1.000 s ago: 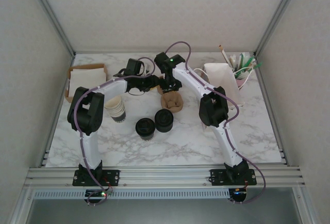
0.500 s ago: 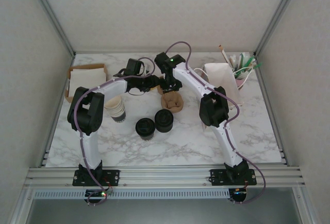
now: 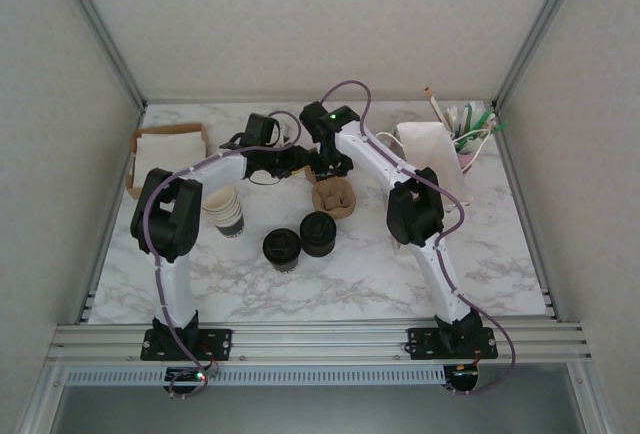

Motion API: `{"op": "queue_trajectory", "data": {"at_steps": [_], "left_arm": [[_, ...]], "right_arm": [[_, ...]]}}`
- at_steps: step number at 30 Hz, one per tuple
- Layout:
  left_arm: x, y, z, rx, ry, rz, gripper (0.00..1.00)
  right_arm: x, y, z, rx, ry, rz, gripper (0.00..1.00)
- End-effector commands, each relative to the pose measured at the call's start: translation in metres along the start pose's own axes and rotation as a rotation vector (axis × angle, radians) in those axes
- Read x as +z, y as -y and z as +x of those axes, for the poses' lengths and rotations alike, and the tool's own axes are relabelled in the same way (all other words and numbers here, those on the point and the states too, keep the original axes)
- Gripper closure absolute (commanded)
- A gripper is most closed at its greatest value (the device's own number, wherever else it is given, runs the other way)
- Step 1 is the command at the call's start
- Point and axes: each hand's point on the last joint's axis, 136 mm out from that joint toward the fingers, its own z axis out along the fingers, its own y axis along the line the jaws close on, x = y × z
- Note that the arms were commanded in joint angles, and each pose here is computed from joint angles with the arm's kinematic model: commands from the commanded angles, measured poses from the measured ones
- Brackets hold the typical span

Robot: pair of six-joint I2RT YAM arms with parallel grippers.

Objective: Pack the takeout coffee

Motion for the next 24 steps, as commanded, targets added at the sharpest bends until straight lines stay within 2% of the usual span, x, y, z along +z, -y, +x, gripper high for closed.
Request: {"op": "queue_trajectory", "data": {"at_steps": [1,13,24], "left_arm": [[-0.001,0.041,0.004,0.066,-0.015,0.106,0.66],[0.001,0.045,0.007,0.064,-0.03,0.125,0.64],[-0.009,0.049,0.002,0.05,-0.012,0.154,0.61]], "right_arm": [[-0.013,-0.02,0.0,-0.031,0.027,-0.069,0.68],[-0.021,-0.023,-0.002,-0.044,0.049,-0.085,0.66],[-0.025,-0.015,0.0,-0.032,0.069,-0.05,0.57]]}}
